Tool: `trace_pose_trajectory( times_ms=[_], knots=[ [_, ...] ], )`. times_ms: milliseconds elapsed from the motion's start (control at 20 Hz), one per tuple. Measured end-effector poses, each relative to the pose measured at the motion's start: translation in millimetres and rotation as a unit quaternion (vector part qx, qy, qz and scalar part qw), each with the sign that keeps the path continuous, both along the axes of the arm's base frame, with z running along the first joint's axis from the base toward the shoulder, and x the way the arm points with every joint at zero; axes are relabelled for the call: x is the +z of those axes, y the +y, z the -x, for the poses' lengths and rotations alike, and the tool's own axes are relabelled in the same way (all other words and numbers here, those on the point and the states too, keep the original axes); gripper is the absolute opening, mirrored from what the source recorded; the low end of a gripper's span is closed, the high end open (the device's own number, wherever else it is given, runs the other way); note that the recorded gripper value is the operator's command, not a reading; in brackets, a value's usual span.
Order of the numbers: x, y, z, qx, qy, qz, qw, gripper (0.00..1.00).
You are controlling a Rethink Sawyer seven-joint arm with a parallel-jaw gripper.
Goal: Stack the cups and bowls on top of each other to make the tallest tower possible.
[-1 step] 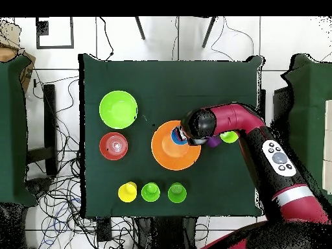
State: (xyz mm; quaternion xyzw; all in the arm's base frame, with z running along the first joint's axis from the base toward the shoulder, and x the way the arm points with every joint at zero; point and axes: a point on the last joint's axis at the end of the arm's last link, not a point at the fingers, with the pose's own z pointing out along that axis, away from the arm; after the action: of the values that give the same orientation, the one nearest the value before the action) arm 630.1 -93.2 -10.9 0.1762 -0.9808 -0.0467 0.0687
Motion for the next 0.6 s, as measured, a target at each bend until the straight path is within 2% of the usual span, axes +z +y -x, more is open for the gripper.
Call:
trace_pose_trajectory(
  times_ms=[600],
  knots=[
    [0.6, -13.7, 1.9, -0.009, -0.001, 0.002, 1.0000, 0.00]
  ],
)
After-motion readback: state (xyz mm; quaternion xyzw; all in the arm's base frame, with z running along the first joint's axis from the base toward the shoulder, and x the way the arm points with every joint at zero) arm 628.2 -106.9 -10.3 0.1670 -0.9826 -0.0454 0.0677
